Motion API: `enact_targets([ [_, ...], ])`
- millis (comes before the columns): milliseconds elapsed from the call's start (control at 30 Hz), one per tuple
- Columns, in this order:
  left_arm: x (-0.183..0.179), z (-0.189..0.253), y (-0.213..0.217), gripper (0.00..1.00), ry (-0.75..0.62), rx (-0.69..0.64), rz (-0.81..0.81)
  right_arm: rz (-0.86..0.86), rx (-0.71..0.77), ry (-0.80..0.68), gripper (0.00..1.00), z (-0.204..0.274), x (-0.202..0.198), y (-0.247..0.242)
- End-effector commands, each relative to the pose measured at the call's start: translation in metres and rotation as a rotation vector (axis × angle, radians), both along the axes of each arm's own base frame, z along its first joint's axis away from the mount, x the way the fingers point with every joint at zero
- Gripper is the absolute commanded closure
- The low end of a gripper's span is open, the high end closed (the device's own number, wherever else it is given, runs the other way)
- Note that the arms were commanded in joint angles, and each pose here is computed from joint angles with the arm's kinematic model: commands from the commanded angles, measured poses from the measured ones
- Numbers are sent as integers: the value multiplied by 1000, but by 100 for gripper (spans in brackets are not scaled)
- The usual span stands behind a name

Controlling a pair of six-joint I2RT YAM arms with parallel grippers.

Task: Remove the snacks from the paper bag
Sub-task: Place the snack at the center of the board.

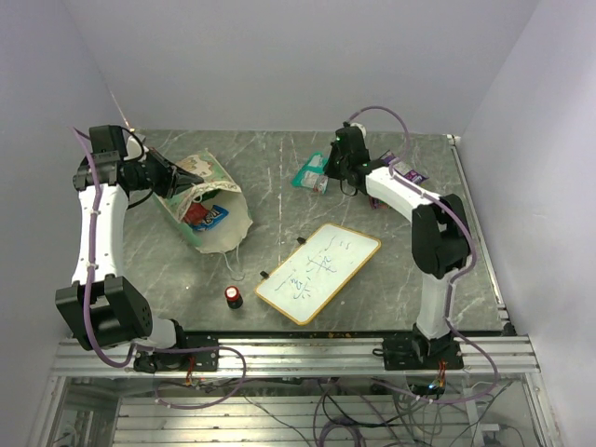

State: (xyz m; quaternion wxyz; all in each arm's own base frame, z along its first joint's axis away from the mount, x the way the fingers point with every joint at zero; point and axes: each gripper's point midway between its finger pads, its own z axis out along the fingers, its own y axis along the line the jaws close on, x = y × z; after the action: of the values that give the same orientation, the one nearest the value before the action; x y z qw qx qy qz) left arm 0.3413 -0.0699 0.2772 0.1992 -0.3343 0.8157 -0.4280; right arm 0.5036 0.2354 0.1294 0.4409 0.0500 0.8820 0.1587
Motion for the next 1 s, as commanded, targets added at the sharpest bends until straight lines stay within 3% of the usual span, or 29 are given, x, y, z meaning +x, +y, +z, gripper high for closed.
enact_targets([
  [0,0,9,-7,93,-45,-23,-14,-108,112,20,100,12,22,-10],
  [200,0,6,-23,93,-35,-10,-53,-94,-2,76,96,-29,18,-23],
  [400,-3,11,-35,93,-62,23,-61,-80,-122,48,58,-16,-10,-50],
  [500,-5,21,-34,93,-95,36,-51,-72,-179,33,45,-4,-30,-67],
  [767,-4,40,-40,93,-126,2,-54,173,-134,-70,40,53,-83,-31],
  [967,-8,46,-41,93,-126,14,-73,671,-158,-416,40,99,-164,72],
])
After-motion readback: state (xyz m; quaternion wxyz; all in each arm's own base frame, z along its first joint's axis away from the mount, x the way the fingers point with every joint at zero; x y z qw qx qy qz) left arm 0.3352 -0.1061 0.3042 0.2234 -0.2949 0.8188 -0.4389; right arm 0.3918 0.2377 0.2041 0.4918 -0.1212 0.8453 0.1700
